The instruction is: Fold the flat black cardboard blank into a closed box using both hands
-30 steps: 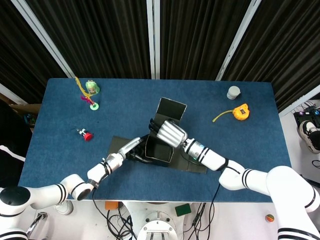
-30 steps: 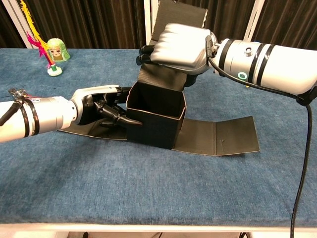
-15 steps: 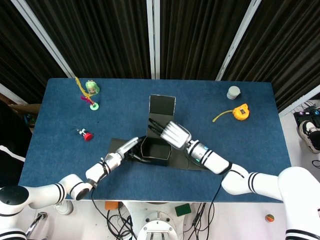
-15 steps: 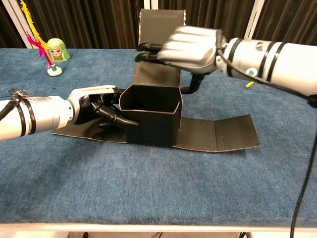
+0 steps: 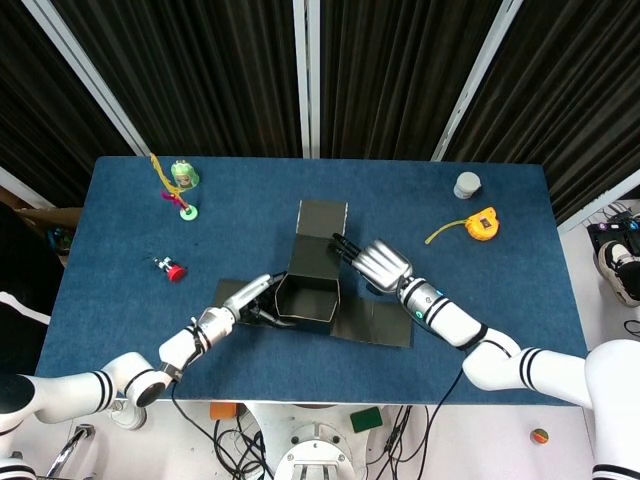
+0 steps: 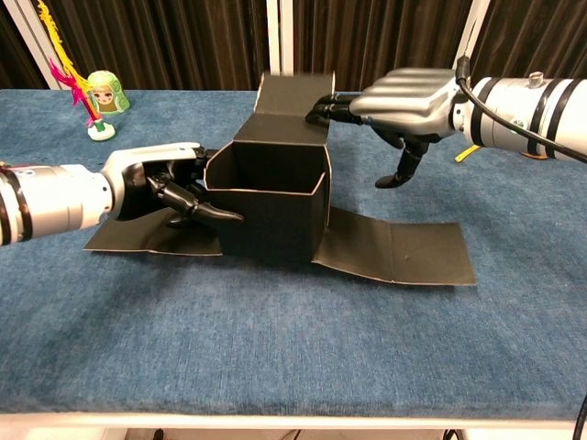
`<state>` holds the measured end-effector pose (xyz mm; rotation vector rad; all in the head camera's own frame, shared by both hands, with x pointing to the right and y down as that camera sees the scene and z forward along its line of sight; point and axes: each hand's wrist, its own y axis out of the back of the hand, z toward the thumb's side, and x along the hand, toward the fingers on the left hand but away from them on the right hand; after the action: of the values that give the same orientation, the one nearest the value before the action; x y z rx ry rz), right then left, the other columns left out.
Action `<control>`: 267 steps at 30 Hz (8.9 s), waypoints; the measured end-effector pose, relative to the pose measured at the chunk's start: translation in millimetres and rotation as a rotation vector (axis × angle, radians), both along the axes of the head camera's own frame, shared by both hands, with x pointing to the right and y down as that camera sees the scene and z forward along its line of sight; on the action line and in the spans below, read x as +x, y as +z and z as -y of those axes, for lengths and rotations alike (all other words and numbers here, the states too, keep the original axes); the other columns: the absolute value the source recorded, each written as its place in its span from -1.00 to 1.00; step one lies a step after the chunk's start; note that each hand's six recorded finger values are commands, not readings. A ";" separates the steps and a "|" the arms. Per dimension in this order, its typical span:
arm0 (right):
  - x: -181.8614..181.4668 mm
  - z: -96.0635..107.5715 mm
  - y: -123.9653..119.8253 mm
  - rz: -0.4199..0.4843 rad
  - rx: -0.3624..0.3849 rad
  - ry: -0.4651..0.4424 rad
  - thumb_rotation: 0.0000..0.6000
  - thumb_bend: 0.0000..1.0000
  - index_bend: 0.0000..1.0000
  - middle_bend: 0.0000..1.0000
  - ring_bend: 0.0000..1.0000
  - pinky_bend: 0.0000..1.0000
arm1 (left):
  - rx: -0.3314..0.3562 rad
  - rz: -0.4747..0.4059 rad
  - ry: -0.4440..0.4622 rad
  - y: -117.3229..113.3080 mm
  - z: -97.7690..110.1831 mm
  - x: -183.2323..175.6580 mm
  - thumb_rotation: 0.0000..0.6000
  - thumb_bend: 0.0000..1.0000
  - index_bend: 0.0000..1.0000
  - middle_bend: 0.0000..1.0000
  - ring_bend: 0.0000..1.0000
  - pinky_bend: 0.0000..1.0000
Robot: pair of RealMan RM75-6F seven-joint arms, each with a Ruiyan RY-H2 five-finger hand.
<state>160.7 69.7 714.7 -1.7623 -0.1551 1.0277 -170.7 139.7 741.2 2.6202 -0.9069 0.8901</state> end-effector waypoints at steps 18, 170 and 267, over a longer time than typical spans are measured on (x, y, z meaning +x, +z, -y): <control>87.6 -10.6 -82.2 0.478 0.129 0.264 1.00 -0.48 -1.00 -0.95 0.23 1.00 | -0.121 -0.187 -0.276 -40.0 18.6 -56.5 1.00 -0.73 -0.48 -0.47 0.08 0.79; -41.2 -89.2 -4.4 0.376 0.303 -0.383 1.00 -0.84 -0.02 -0.24 0.49 1.00 | 0.149 0.174 0.171 8.0 -17.9 -1.7 -0.02 -0.88 -0.88 -0.69 0.03 0.77; -3.9 -70.2 -8.7 0.311 0.276 -0.198 1.00 -1.00 -1.00 -0.74 0.46 1.00 | 0.353 0.259 0.175 -5.2 -16.9 0.2 0.37 -0.89 -0.83 -0.87 -0.88 -0.36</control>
<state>156.7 139.9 706.0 -1.6363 -0.2960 0.5572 -170.5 156.6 736.1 2.9686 -0.9853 1.2382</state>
